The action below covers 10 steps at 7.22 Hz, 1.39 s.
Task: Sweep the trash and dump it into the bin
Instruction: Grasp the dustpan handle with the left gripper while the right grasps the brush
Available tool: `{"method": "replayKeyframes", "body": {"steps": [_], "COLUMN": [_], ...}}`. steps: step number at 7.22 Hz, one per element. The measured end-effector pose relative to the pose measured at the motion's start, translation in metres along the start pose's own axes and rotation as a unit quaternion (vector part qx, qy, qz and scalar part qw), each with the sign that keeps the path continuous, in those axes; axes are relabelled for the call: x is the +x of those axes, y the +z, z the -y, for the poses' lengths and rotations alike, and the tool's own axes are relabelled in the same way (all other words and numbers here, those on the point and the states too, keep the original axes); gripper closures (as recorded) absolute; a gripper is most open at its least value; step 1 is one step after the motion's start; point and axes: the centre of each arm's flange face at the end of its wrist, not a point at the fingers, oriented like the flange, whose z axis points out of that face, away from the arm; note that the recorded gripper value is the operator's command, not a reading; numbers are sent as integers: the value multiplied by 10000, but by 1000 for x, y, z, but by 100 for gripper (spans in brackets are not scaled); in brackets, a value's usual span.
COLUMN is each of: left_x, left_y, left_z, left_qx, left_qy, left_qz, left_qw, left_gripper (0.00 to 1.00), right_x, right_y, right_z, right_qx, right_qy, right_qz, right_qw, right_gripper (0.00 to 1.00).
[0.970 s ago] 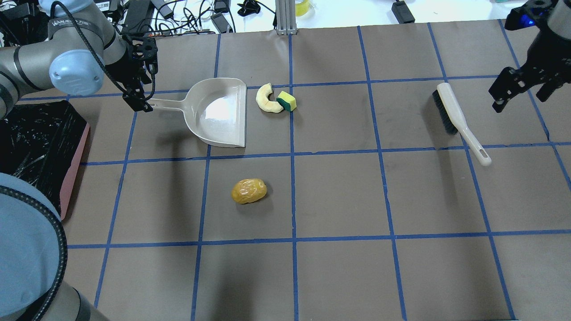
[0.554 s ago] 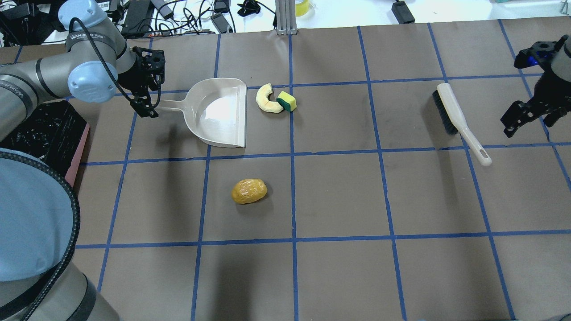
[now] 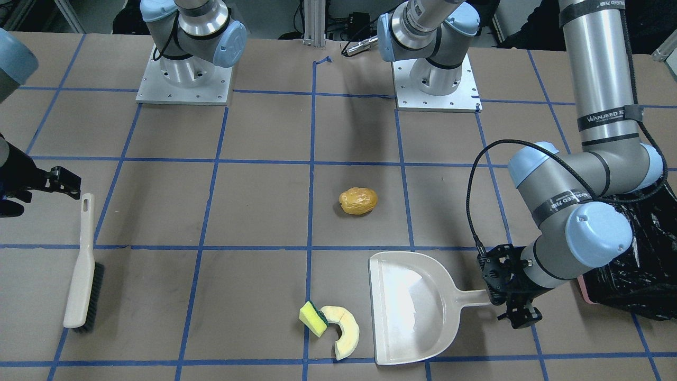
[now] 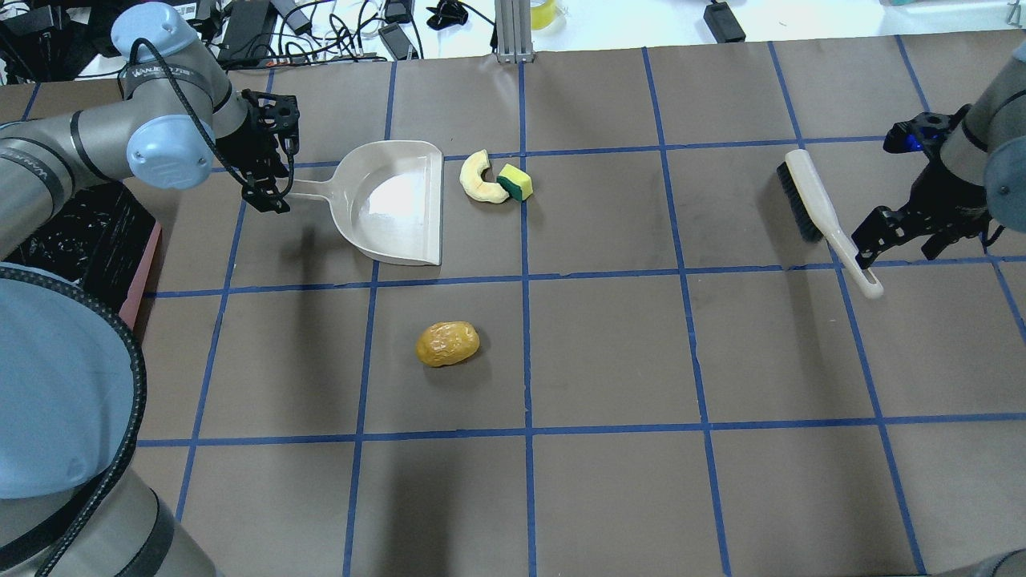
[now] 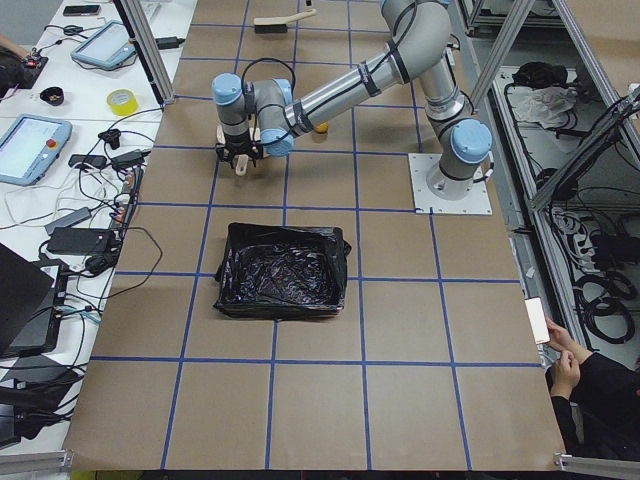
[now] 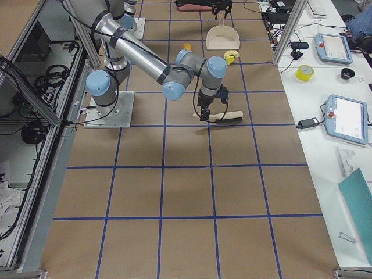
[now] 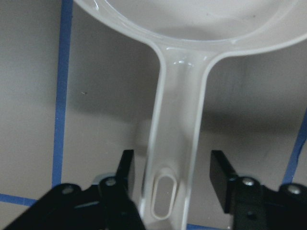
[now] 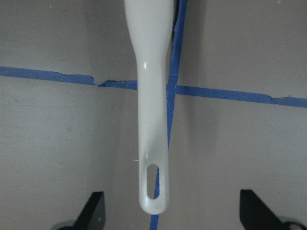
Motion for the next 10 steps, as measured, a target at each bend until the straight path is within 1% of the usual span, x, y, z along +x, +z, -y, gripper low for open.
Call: {"method": "replayKeyframes", "body": {"steps": [1, 2, 3, 5, 6, 7, 8, 9, 10], "left_x": [1, 2, 2, 3, 3, 4, 4, 4, 4], "left_y": [-1, 1, 1, -4, -6, -7, -7, -7, -6], "left_z": [0, 0, 0, 0, 0, 0, 1, 2, 2], "left_qx": [2, 8, 10, 0, -3, -3, -5, -8, -9], "left_qy": [-18, -22, -21, -17, -18, -16, -13, -10, -6], "left_qz": [1, -13, -18, 14, 28, 30, 25, 20, 15], "left_qw": [10000, 10000, 10000, 10000, 10000, 10000, 10000, 10000, 10000], "left_gripper": [65, 82, 90, 90, 91, 91, 92, 92, 93], "right_x": [-6, -6, -5, -3, -3, -2, -2, -2, -2], "right_y": [10, 22, 30, 41, 47, 49, 48, 46, 45], "right_z": [5, 9, 12, 14, 15, 16, 17, 18, 18], "right_qx": [-84, -194, -277, -379, -416, -417, -378, -324, -294], "right_qy": [-100, -149, -164, -169, -163, -147, -125, -105, -95], "right_qz": [12, -19, -74, -90, -78, -78, -83, -89, -91], "right_qw": [9999, 9997, 9995, 9991, 9990, 9990, 9992, 9994, 9995], "right_gripper": [29, 29, 30, 39, 49, 54, 64, 67, 67]}}
